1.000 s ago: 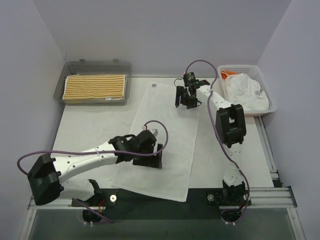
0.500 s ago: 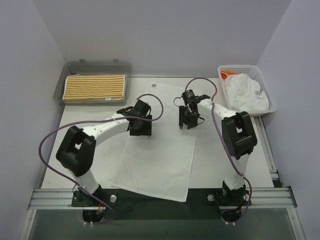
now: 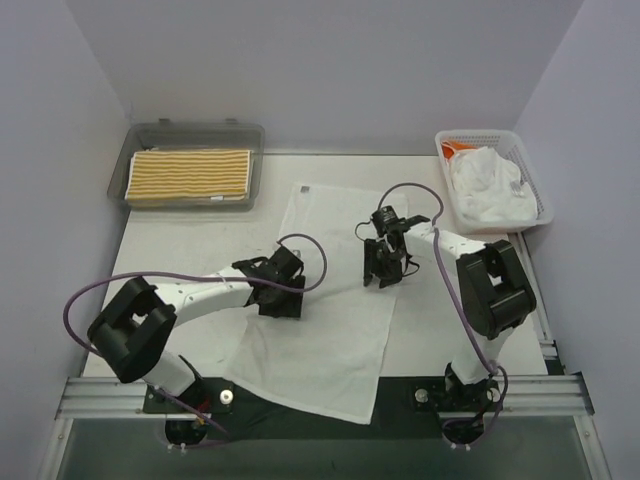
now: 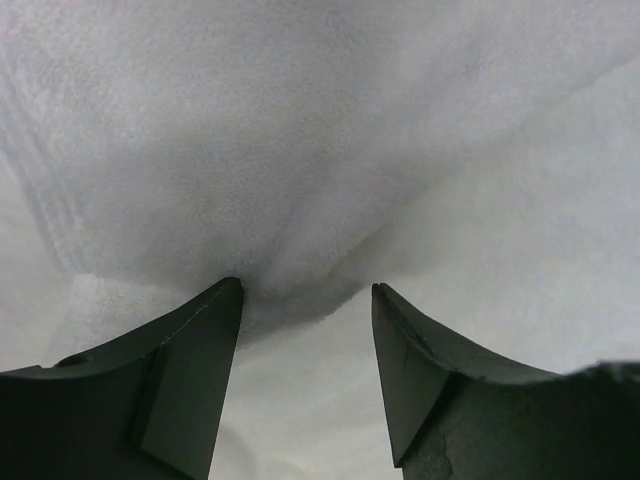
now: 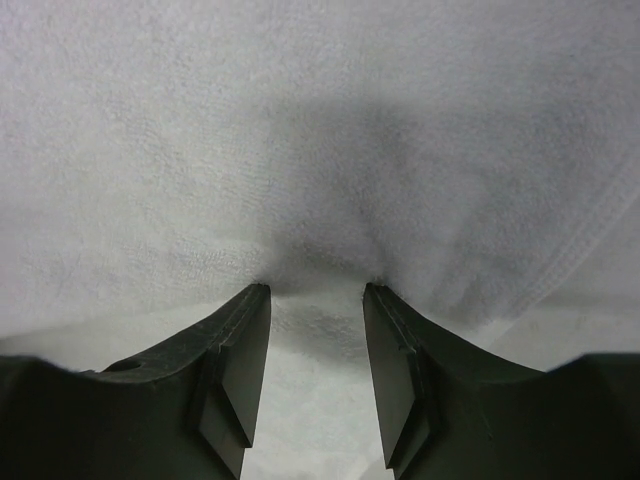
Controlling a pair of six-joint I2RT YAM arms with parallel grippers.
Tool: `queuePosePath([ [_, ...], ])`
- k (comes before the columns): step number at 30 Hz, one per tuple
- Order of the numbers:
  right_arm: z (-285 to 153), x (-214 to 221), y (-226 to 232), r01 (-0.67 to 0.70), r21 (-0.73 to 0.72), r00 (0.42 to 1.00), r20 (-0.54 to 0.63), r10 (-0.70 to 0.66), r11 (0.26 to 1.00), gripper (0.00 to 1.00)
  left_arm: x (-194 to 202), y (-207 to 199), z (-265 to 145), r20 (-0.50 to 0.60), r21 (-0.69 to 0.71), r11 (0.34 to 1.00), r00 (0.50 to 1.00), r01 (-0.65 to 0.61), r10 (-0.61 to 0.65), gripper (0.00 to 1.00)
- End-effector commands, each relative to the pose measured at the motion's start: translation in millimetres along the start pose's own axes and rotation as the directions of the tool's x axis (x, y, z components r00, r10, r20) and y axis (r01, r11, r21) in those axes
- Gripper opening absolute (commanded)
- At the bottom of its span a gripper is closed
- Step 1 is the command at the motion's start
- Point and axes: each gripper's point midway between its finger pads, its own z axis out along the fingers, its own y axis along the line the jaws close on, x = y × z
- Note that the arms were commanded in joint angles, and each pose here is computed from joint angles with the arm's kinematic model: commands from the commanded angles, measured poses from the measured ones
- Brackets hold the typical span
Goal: Fold and stack the towels
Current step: Flatten out the crumpled towel
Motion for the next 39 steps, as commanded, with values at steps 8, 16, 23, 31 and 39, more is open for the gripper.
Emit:
queuePosePath([
  [8,-77,-61,-18,0.07,0.033,0.972,0.221,-0.075,0.997,0.49,-21,-20,-75,0.143,0.041,0.999,0.99,0.002,-0.007,0.82],
  [16,-77,-162,-54,0.025,0.105,0.941,0.333,-0.059,0.994,0.52,-186,19,-74,0.365,-0.055,0.998,0.931,0.036,-0.014,0.86],
  [23,-58,-224,-65,0.016,0.113,0.923,0.381,-0.058,0.994,0.5,-293,37,-44,0.451,-0.125,0.992,0.892,0.025,0.034,0.81],
  [31,-18,-254,-68,-0.031,0.086,0.931,0.365,-0.003,0.996,0.46,-350,48,4,0.487,-0.167,0.986,0.872,0.024,0.061,0.76],
  [39,1,-263,-80,-0.131,0.079,0.927,0.362,0.094,0.988,0.45,-359,58,57,0.462,-0.189,0.982,0.885,0.031,0.061,0.75],
])
